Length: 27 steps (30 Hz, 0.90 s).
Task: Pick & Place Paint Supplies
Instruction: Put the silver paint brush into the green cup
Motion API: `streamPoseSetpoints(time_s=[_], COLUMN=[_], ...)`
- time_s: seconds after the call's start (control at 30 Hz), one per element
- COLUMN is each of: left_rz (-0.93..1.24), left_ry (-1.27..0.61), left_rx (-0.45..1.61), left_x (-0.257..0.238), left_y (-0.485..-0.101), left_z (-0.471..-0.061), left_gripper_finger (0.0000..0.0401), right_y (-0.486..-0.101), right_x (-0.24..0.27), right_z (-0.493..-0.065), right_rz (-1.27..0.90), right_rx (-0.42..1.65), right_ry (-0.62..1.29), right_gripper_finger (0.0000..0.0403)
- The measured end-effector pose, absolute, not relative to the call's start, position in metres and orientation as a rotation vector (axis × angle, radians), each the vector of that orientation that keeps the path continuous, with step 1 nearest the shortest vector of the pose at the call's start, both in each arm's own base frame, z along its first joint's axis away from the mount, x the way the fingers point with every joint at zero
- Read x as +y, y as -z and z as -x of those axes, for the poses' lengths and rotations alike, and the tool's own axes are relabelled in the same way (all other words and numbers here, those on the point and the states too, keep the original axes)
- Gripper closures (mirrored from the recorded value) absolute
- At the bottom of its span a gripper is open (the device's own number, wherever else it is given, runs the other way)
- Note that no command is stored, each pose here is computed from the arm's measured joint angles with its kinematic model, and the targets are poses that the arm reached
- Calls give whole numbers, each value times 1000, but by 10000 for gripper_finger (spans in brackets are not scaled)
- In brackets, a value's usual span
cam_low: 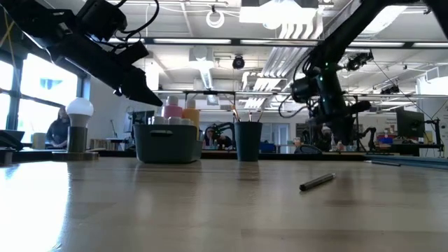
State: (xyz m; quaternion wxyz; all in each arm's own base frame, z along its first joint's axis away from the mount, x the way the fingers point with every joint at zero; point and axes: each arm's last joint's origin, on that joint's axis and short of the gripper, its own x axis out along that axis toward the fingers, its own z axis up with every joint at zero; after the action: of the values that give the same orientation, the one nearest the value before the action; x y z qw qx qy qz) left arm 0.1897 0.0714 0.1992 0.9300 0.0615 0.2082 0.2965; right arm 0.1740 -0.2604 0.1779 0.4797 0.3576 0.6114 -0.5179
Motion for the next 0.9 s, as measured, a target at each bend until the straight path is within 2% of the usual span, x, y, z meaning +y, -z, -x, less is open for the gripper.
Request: streamPoseSetpoints(time_s=[0.17, 0.33, 0.63, 0.9], left_rz=[-126, -126, -125, -123], left_ry=[-607, -607, -606, -605], left_rx=[426, 427, 427, 433], left_x=[71, 71, 71, 71], left_y=[-199, -199, -199, -198], left_z=[-190, -190, -190, -190], left_gripper_finger=[311, 311, 311, 311], right_y=[-161, -161, -161, -159], right_x=[-270, -267, -271, -279], right_z=[-162, -153, -148, -142], right_rz=[-922, -868, -756, -795], right_rx=[1589, 1710, 1775, 1724], right_ry=[1271, 1344, 1296, 1267], right_gripper_finger=[401, 401, 401, 401])
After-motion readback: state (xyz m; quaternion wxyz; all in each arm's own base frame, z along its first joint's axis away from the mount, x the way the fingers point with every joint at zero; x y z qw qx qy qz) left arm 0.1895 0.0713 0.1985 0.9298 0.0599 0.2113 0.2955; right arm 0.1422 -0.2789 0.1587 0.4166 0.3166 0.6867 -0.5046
